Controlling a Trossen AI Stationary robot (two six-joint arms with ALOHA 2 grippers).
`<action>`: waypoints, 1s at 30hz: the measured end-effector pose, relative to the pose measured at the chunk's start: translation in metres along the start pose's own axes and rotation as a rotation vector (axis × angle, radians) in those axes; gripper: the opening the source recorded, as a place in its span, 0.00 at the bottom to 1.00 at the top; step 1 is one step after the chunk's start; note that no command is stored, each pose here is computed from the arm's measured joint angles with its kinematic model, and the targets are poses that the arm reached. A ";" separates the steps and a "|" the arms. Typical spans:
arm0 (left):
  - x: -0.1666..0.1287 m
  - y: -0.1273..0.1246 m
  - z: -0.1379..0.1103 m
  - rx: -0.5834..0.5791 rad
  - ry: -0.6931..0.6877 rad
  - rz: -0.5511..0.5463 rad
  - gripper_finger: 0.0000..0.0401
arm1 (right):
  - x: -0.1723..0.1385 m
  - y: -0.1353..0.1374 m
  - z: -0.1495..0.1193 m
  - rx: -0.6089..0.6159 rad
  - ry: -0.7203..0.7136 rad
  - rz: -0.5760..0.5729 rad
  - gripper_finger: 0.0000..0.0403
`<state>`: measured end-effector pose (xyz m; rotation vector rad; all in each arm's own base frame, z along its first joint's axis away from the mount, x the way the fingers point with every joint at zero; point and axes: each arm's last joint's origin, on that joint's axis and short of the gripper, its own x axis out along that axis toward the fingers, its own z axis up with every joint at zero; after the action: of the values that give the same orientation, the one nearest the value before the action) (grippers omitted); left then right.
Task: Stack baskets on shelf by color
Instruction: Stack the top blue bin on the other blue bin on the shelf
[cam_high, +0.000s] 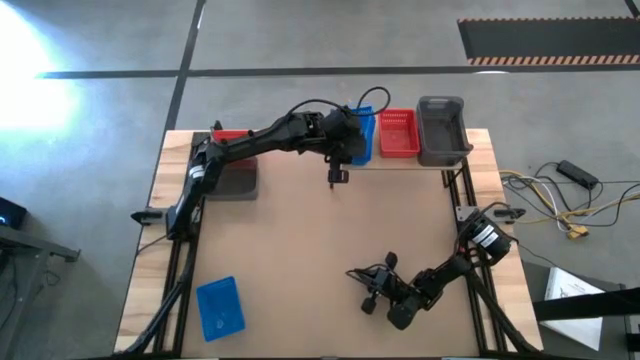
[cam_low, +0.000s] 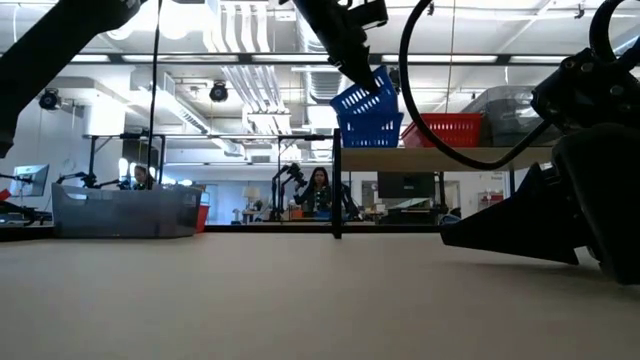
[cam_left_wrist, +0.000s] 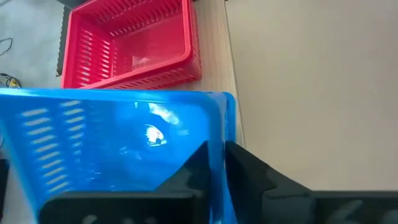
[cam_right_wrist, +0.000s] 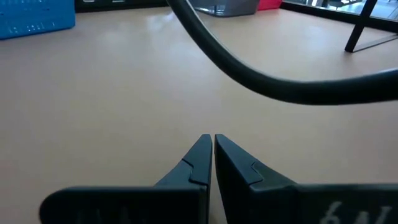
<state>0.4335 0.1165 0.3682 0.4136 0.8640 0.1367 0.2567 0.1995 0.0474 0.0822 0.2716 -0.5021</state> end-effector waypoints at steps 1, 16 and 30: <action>0.000 0.000 0.000 0.000 0.000 0.000 0.08 | 0.000 0.000 0.000 0.000 0.000 0.000 0.03; 0.000 -0.002 0.000 0.056 0.032 0.045 0.14 | 0.000 0.000 0.000 0.000 0.000 0.000 0.03; -0.004 -0.018 0.011 0.252 0.086 0.161 0.01 | 0.000 0.000 0.000 0.000 0.000 0.000 0.03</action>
<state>0.4384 0.0960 0.3698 0.7180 0.9355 0.1962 0.2567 0.1994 0.0474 0.0823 0.2715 -0.5019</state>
